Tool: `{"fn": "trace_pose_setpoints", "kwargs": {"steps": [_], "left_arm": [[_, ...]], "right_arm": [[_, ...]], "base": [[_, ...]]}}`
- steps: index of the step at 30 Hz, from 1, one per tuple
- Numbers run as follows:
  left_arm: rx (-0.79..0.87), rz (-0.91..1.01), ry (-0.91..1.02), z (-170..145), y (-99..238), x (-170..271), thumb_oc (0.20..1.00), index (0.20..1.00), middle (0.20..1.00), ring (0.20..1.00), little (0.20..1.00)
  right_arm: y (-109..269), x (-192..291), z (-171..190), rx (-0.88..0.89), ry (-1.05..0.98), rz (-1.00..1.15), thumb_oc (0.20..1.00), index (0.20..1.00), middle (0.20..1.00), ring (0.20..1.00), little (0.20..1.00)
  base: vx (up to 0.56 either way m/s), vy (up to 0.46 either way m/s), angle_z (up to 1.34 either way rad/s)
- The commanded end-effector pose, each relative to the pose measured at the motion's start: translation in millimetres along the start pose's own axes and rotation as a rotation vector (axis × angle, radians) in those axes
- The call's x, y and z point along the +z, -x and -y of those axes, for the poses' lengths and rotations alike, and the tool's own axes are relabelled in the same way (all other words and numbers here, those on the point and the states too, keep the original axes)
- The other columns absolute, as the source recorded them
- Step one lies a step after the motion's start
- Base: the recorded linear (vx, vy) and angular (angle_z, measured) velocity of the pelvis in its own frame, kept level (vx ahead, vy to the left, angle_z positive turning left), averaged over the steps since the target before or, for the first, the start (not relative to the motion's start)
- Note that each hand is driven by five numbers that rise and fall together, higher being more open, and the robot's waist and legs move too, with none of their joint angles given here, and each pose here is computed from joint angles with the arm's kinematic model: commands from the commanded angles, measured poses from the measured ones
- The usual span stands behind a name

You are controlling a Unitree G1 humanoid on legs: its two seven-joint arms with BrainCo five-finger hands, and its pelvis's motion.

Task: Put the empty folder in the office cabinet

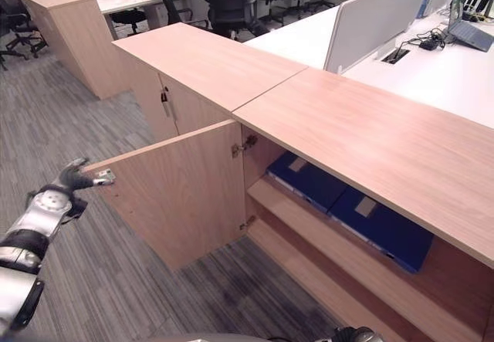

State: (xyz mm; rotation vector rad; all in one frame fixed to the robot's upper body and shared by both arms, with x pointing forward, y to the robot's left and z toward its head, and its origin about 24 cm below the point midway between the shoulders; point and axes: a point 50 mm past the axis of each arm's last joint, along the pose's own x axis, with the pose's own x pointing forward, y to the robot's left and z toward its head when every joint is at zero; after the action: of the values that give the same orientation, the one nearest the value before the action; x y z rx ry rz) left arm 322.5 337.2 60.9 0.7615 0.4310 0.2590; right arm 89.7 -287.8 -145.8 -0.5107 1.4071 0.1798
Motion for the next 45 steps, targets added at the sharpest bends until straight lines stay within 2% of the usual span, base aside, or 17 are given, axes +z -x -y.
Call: {"fn": "trace_pose_setpoints", "kwargs": {"steps": [1,7,14,17,18,19,25,30,31,32,33,34,35,37,39,41,45], "left_arm": [[0.05,0.087,0.089,-18,-8,32,1.0,1.0,1.0,1.0,1.0],[0.01,0.143,0.159,-7,-10,53,1.0,1.0,1.0,1.0,1.0],[-0.112,0.209,0.076,34,-9,80,1.0,1.0,1.0,1.0,1.0],[-0.197,0.198,-0.002,65,-4,76,1.0,1.0,1.0,1.0,1.0],[-0.198,0.198,-0.002,65,-4,76,1.0,1.0,1.0,1.0,1.0],[-0.276,0.171,-0.054,92,2,66,1.0,1.0,1.0,1.0,1.0],[-0.485,0.085,-0.254,153,22,34,1.0,1.0,1.0,1.0,1.0],[-0.729,0.299,-0.319,200,59,60,1.0,1.0,1.0,1.0,1.0],[-0.73,0.298,-0.32,200,59,59,1.0,1.0,1.0,1.0,1.0],[-0.82,0.435,-0.299,206,80,76,1.0,1.0,1.0,1.0,1.0],[-0.82,0.433,-0.299,205,80,75,1.0,1.0,1.0,1.0,1.0],[-0.883,0.578,-0.278,205,102,90,1.0,1.0,1.0,1.0,1.0],[-0.883,0.575,-0.279,204,102,90,1.0,1.0,1.0,1.0,1.0],[-0.994,0.677,-0.118,198,130,99,1.0,1.0,1.0,1.0,1.0],[-1.018,0.692,-0.073,193,137,99,1.0,1.0,1.0,1.0,1.0],[-1.094,0.721,0.085,188,155,103,1.0,1.0,1.0,1.0,1.0],[-1.125,0.765,0.182,178,168,109,1.0,1.0,1.0,1.0,1.0]], "right_arm": [[0,-4,-1,-0.004,-0.043,-0.015,1.0,1.0,1.0,1.0,1.0],[-1,-7,-3,-0.003,-0.056,-0.023,1.0,1.0,1.0,1.0,1.0],[-1,-6,-6,0.002,-0.037,-0.026,1.0,1.0,1.0,1.0,1.0],[-2,-3,-9,0.007,-0.02,-0.019,1.0,1.0,1.0,1.0,1.0],[-2,-3,-9,0.006,-0.02,-0.019,1.0,1.0,1.0,1.0,1.0],[-2,-1,-9,0.008,-0.007,-0.015,1.0,1.0,1.0,1.0,1.0],[-2,7,-10,0.017,0.059,-0.013,1.0,1.0,1.0,1.0,1.0],[-2,7,-5,0.01,0.102,-0.031,1.0,1.0,1.0,1.0,1.0],[-2,7,-5,0.011,0.102,-0.032,1.0,1.0,1.0,1.0,1.0],[-2,7,-4,0.009,0.105,-0.036,1.0,1.0,1.0,1.0,1.0],[-2,7,-5,0.011,0.106,-0.036,1.0,1.0,1.0,1.0,1.0],[-2,6,-7,0.014,0.083,-0.034,1.0,1.0,1.0,1.0,1.0],[-2,6,-7,0.016,0.084,-0.034,1.0,1.0,1.0,1.0,1.0],[-3,7,-14,0.032,0.049,-0.025,1.0,1.0,1.0,1.0,1.0],[-4,6,-18,0.042,0.036,-0.026,1.0,1.0,1.0,1.0,1.0],[-5,2,-28,0.068,-0.035,-0.03,1.0,1.0,1.0,1.0,1.0],[-6,-5,-44,0.11,-0.178,-0.046,1.0,1.0,1.0,1.0,1.0]], "base": [[0.0,0.009,-0.1],[0.0,0.012,-0.04],[0.0,0.005,-0.03],[0.0,0.0,0.0],[-0.01,-0.001,-0.03],[-0.01,-0.002,-0.03],[-0.04,0.0,0.0],[0.0,0.0,0.0],[-0.01,0.001,0.05],[-0.01,0.001,0.12],[-0.01,-0.003,0.05],[0.0,-0.003,0.08],[0.0,-0.005,0.07],[0.0,-0.001,0.17],[0.0,0.0,0.02],[0.0,0.004,0.02],[0.0,0.0,0.0]]}}
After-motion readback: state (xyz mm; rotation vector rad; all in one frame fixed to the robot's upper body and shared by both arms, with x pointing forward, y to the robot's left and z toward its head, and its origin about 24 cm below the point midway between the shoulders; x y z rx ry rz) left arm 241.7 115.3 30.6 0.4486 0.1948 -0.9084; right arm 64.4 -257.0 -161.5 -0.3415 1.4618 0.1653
